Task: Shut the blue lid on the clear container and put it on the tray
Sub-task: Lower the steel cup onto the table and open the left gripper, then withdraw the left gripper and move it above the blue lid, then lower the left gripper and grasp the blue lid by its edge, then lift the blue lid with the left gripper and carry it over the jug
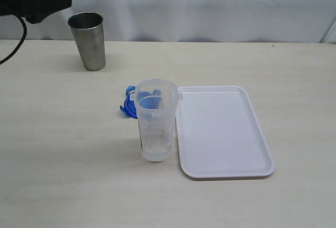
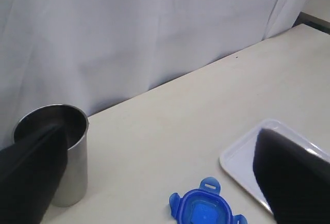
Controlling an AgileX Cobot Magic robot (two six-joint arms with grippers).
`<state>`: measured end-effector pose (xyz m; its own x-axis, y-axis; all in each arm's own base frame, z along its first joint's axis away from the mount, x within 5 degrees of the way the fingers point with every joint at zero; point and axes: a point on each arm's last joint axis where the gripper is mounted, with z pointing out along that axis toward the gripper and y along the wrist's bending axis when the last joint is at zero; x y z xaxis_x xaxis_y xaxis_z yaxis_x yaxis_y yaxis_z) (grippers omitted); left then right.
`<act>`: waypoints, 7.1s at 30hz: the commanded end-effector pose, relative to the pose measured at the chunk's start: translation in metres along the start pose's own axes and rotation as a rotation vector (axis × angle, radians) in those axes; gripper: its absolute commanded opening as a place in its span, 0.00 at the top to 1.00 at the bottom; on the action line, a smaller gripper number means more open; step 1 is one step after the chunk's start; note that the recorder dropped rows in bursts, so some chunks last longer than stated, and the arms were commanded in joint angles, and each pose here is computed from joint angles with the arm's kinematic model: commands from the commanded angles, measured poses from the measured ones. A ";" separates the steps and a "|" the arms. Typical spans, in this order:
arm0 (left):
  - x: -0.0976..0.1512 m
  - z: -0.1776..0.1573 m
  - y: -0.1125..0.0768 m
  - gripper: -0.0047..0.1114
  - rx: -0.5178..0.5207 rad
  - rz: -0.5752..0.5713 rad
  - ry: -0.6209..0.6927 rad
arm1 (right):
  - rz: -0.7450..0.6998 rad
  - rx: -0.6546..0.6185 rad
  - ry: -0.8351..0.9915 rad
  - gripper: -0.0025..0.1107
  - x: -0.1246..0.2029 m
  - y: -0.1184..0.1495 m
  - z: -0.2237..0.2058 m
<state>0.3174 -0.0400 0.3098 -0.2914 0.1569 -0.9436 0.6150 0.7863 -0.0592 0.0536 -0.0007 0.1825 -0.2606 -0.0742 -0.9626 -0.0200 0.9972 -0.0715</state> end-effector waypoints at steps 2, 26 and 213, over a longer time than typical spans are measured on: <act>-0.004 -0.001 -0.002 0.18 0.012 -0.013 -0.019 | 0.007 0.007 -0.005 0.94 0.001 0.000 0.000; -0.001 -0.017 0.040 0.96 -0.507 -0.151 0.007 | 0.007 0.007 -0.005 0.94 0.001 0.000 0.000; 0.008 0.079 -0.224 0.96 -0.468 1.187 0.254 | 0.007 0.007 -0.005 0.94 0.001 0.000 0.000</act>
<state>0.2284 -0.2655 0.2866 0.1001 0.9729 -0.2084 0.3301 0.1652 0.9294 0.0536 -0.0007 0.1825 -0.2606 -0.0742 -0.9626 -0.0200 0.9972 -0.0715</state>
